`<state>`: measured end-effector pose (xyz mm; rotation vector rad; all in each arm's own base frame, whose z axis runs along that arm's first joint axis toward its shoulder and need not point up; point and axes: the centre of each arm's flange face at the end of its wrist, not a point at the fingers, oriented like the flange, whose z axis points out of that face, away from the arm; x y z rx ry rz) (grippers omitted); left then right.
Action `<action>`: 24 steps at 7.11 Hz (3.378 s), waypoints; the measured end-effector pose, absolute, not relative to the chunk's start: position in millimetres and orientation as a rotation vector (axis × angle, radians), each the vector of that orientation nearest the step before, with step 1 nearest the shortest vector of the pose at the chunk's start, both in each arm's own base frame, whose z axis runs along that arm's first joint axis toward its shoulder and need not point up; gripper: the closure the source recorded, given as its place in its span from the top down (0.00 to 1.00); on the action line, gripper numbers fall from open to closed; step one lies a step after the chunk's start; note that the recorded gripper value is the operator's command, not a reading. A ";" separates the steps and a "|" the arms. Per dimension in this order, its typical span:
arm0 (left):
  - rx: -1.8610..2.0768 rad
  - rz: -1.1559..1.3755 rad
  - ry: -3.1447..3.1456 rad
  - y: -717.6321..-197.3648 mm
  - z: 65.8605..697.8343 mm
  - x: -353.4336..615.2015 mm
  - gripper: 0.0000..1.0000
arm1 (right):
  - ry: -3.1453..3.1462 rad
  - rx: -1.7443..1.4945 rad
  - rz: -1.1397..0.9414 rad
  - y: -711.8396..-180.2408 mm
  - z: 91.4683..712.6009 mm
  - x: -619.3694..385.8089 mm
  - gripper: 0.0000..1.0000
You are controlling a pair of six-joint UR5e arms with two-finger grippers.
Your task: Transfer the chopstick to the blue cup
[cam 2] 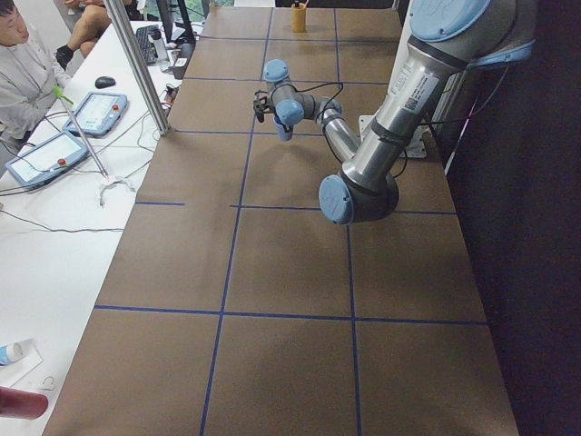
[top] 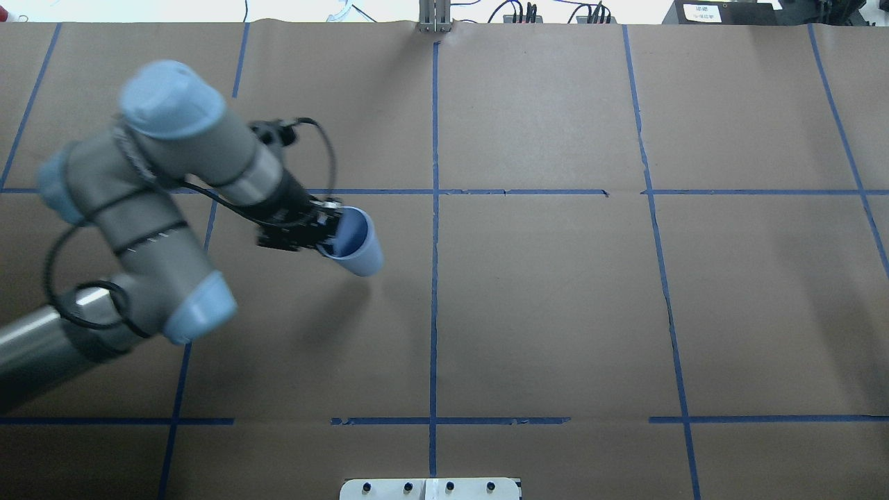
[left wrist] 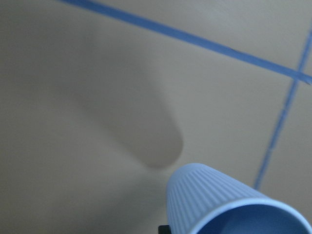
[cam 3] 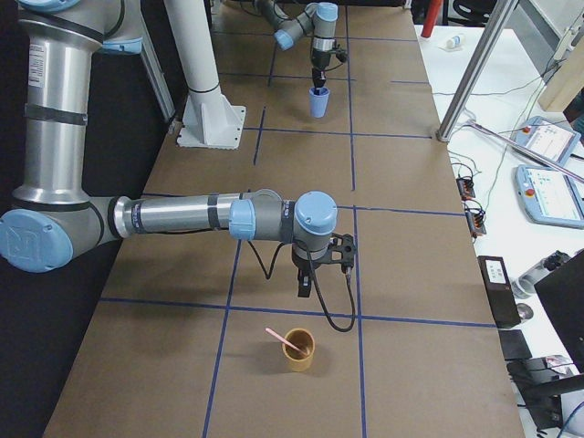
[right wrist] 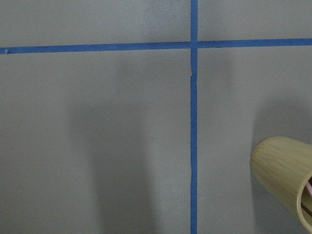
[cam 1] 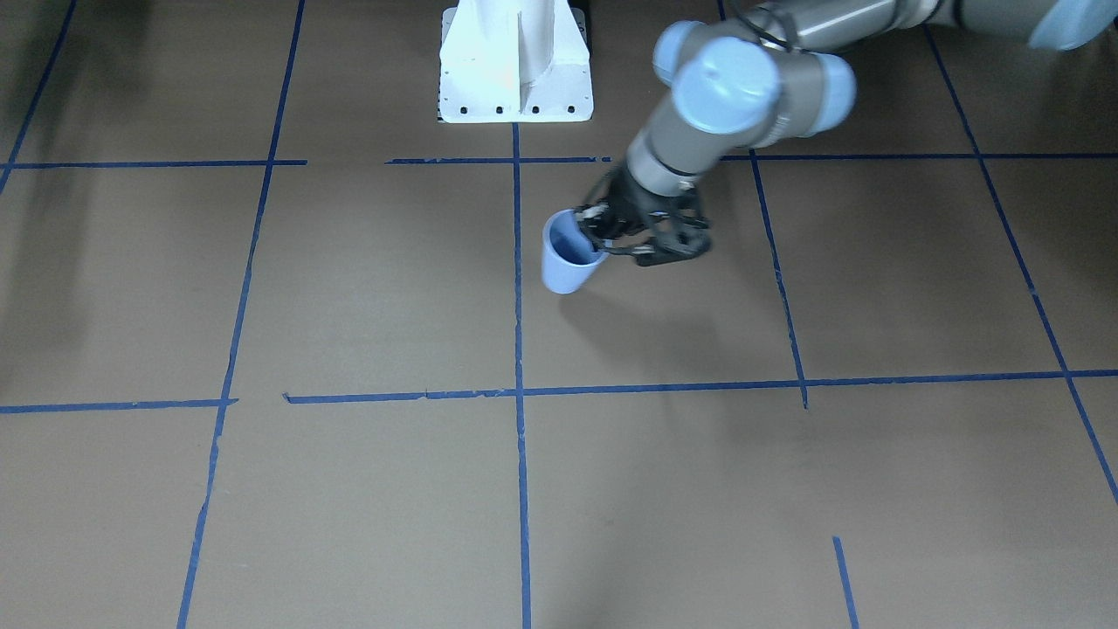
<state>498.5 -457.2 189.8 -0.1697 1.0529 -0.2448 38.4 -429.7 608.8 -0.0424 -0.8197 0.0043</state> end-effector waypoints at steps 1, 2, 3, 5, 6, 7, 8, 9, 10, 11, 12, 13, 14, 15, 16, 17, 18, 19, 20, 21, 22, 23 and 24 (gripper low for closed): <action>-0.143 -0.254 1.045 -448.7 175.0 515.4 0.00 | -0.822 -0.043 0.003 -429.9 608.5 37.7 1.00; -0.121 -0.256 1.032 -439.3 172.7 530.3 0.01 | -0.827 -0.044 0.003 -430.1 608.3 37.0 1.00; -0.105 -0.256 1.016 -431.5 175.3 543.5 0.03 | -0.831 -0.045 0.003 -430.1 608.2 36.6 1.00; -0.098 -0.249 1.000 -422.7 179.2 556.9 0.24 | -0.837 -0.046 0.004 -429.9 608.1 36.4 1.00; -0.098 -0.243 0.997 -420.3 180.1 560.0 0.57 | -0.839 -0.047 0.004 -429.6 608.5 36.3 1.00; -0.098 -0.238 0.998 -418.8 179.5 562.2 0.99 | -0.839 -0.047 0.004 -429.4 608.8 36.1 1.00; -0.097 -0.235 1.002 -418.2 177.0 563.1 1.00 | -0.839 -0.048 0.003 -429.5 609.1 36.0 1.00; -0.093 -0.234 1.013 -417.9 170.2 560.9 1.00 | -0.839 -0.049 0.003 -429.6 609.3 35.7 1.00; -0.082 -0.238 1.040 -418.2 155.9 550.1 1.00 | -0.838 -0.048 0.003 -429.6 609.2 35.7 1.00; -0.059 -0.251 1.077 -422.0 137.9 524.9 1.00 | -0.836 -0.045 0.000 -429.6 608.4 36.1 1.00; -0.033 -0.273 1.104 -424.9 124.0 487.8 1.00 | -0.826 -0.040 -0.003 -428.6 608.7 37.9 0.99; -0.010 -0.297 1.114 -420.7 121.7 444.1 1.00 | -0.794 -0.034 -0.005 -426.5 612.6 43.6 0.99; 0.007 -0.320 1.111 -414.7 129.2 405.2 1.00 | -0.759 -0.024 -0.019 -422.6 621.8 54.5 0.99; 0.017 -0.341 1.105 -412.9 137.8 379.4 1.00 | -0.740 -0.018 -0.036 -416.2 639.4 72.1 0.99; 0.022 -0.358 1.096 -414.0 145.4 365.8 1.00 | -0.737 -0.019 -0.035 -407.1 662.0 93.0 0.99; 0.024 -0.369 1.088 -414.5 151.4 359.3 1.00 | -0.742 -0.030 -0.028 -391.8 684.1 109.1 0.98; 0.026 -0.373 1.086 -414.1 153.8 356.1 1.00 | -0.746 -0.051 -0.016 -375.1 701.5 115.4 0.96; 0.027 -0.374 1.087 -413.4 154.3 353.8 1.00 | -0.749 -0.077 -0.002 -362.6 714.8 117.0 0.95; 0.030 -0.375 1.090 -412.6 153.4 351.3 1.00 | -0.752 -0.095 0.009 -355.1 722.7 116.9 0.90; 0.031 -0.376 1.092 -411.9 153.0 350.1 1.00 | -0.753 -0.106 0.014 -352.4 727.4 116.5 0.89; 0.032 -0.377 1.091 -411.4 154.1 348.9 1.00 | -0.754 -0.108 0.016 -353.0 728.9 116.7 0.85; 0.031 -0.378 1.090 -410.4 155.8 347.6 1.00 | -0.753 -0.106 0.015 -354.7 728.6 116.9 0.87; 0.031 -0.378 1.090 -409.8 156.4 346.9 1.00 | -0.751 -0.091 0.010 -354.7 729.2 116.9 0.88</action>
